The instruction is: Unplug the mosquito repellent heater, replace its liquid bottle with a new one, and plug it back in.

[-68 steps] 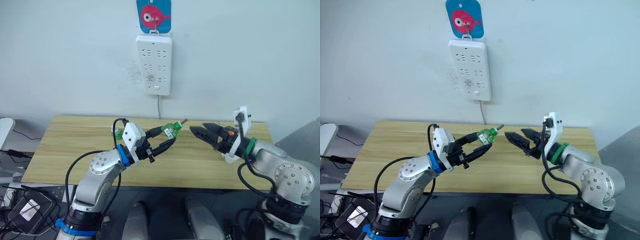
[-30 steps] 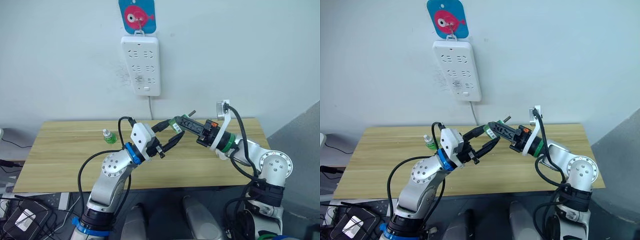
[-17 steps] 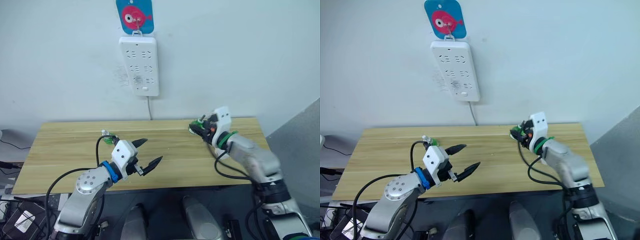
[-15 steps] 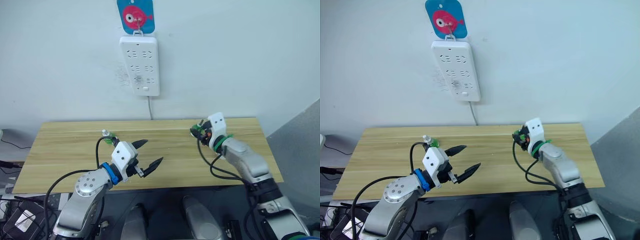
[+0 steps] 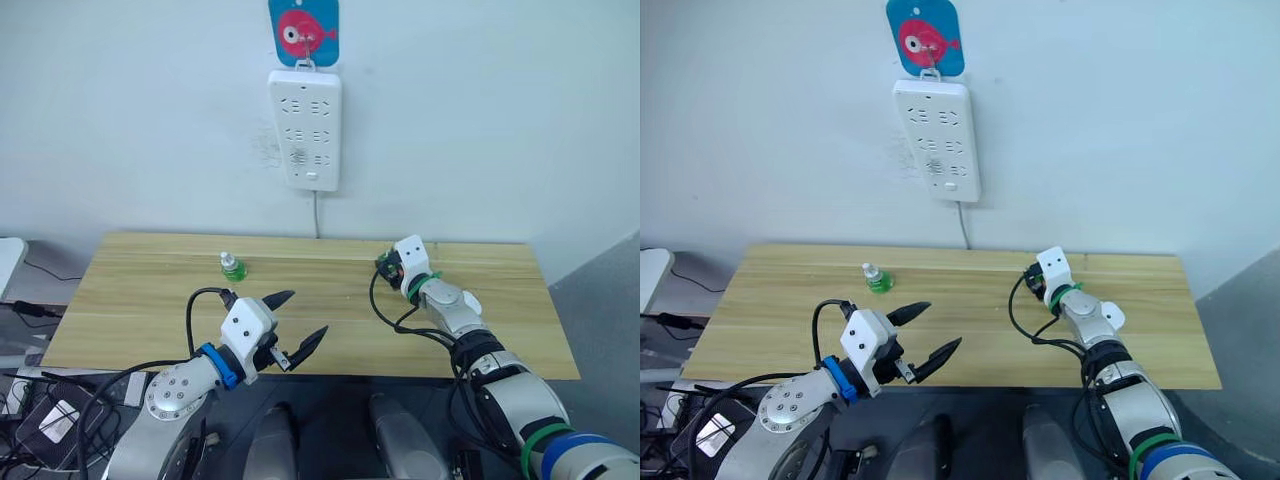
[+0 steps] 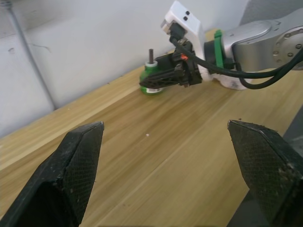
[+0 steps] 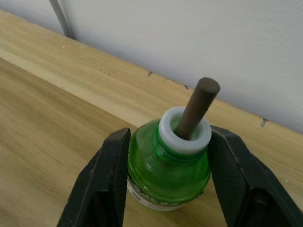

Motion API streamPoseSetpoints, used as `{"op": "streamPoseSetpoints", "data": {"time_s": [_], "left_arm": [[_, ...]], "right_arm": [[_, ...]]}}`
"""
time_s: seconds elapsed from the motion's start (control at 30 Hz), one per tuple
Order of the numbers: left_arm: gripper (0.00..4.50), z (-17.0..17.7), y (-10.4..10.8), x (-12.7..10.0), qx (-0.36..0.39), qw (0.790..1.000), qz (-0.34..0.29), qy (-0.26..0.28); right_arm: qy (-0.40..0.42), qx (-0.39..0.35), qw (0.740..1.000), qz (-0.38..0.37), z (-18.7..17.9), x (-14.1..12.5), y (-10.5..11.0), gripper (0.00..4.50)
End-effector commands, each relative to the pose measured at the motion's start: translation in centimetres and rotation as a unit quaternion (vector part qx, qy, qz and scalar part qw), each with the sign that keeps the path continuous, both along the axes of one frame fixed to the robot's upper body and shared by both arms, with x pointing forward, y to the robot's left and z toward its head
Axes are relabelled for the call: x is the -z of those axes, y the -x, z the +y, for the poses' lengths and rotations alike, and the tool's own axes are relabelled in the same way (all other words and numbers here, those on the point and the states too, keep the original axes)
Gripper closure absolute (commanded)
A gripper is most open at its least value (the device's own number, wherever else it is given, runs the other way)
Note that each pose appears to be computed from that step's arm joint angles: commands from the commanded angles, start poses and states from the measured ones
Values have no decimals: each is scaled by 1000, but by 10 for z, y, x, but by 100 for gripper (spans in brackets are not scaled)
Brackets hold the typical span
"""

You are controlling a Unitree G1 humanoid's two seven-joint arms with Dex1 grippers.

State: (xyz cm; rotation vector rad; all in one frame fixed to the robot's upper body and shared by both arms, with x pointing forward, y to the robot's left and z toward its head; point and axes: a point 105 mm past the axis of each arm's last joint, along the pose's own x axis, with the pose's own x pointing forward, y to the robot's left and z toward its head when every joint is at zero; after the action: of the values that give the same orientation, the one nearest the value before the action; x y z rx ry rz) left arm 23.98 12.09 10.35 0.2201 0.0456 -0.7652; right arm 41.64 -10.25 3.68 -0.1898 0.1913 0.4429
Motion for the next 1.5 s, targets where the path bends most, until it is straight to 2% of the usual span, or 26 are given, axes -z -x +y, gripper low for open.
{"op": "streamPoseSetpoints", "data": {"time_s": [0.03,0.1,0.17,0.27,0.37,0.47,0.57,0.73,0.83,0.87,1.0,1.17,1.5], "left_arm": [[0,-5,5,-17,11,999,-29,24],[0,-5,7,-15,18,999,-24,27],[0,2,7,-7,-2,1000,-14,23],[0,25,1,10,-79,996,14,34],[0,53,0,33,-151,986,62,42],[0,84,0,46,-213,975,66,15],[0,109,-8,51,-271,961,57,12],[0,133,-31,52,-321,946,25,30],[0,138,-47,56,-329,944,14,27],[0,139,-51,56,-330,944,11,27],[0,145,-88,66,-332,943,12,23],[0,148,-116,65,-339,941,-3,10],[0,127,-142,59,-311,950,-12,30]], "right_arm": [[-26,0,999,-35,-2,-17,-4,72],[-35,-12,998,-52,-1,-25,-2,4],[-31,-29,996,-72,-2,-34,3,4],[-9,-91,988,-122,3,-56,19,4],[12,-210,966,-153,24,-81,52,4],[37,-322,935,-144,44,-91,87,4],[57,-380,914,-134,56,-94,105,4],[34,-396,910,-122,83,-114,113,4],[35,-398,911,-99,90,-115,118,4],[38,-397,912,-93,91,-116,119,4],[18,-372,926,-60,94,-121,119,4],[20,-350,935,-49,88,-120,122,4],[8,-346,938,-17,81,-113,141,4]]}}
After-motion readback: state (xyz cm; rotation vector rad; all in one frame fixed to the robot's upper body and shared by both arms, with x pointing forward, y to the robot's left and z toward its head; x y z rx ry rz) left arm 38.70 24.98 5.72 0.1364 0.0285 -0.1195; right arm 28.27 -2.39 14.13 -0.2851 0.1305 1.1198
